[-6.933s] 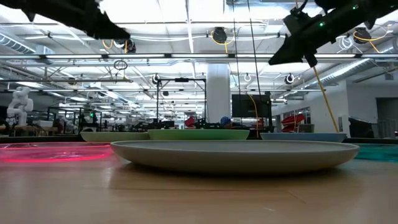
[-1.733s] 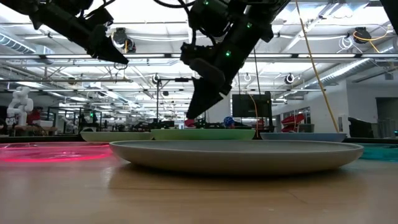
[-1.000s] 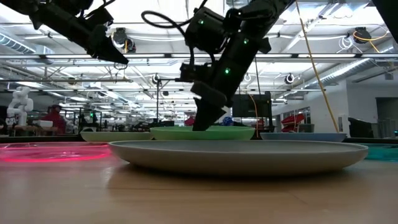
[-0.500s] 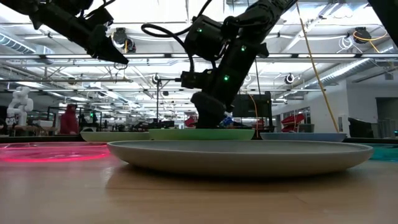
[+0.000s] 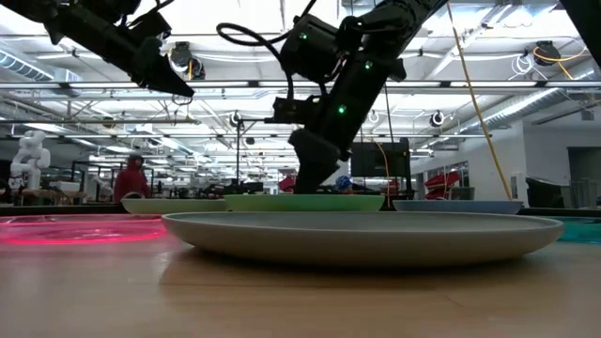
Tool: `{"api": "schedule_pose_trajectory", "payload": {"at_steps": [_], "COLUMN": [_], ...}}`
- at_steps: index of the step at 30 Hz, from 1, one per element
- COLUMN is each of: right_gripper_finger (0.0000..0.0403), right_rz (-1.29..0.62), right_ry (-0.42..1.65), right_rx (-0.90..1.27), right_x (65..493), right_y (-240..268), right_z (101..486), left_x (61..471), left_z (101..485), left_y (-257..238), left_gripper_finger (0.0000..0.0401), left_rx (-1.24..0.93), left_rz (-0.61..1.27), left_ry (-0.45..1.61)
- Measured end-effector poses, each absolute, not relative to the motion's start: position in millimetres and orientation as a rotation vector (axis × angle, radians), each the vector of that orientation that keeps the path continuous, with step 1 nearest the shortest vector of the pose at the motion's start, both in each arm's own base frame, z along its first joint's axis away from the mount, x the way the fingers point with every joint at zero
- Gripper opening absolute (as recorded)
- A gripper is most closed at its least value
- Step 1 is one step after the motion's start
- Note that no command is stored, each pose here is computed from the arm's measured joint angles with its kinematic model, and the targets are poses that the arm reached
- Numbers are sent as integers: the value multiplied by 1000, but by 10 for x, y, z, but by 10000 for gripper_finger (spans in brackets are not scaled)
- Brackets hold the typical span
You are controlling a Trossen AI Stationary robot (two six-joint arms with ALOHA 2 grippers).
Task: Stack plastic plates
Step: Stack the green plate on the gray plate
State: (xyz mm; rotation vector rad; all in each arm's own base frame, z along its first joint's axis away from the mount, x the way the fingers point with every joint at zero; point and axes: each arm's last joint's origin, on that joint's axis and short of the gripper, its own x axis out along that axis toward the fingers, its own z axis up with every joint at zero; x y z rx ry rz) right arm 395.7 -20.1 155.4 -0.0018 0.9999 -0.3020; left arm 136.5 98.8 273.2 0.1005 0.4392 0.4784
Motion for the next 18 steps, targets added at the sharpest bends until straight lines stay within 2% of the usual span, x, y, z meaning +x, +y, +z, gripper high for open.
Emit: {"api": "schedule_pose_trajectory", "payload": {"at_steps": [5, 11, 18], "right_gripper_finger": [60, 119, 163], "right_rz": [-248, -204, -243], "right_ry": [923, 896, 904], "right_rx": [91, 127, 156], "right_x": [4012, 4045, 4048], "right_y": [-160, -12, 23], "right_z": [1617, 1613, 1567], "left_x": [1365, 1365, 1365], "left_z": [2732, 2732, 2732], "left_y": [988, 988, 988], "left_gripper_finger": [65, 65, 65], "left_rx": [100, 100, 100], "left_rz": [478, 478, 478], "left_ry": [439, 439, 439]}}
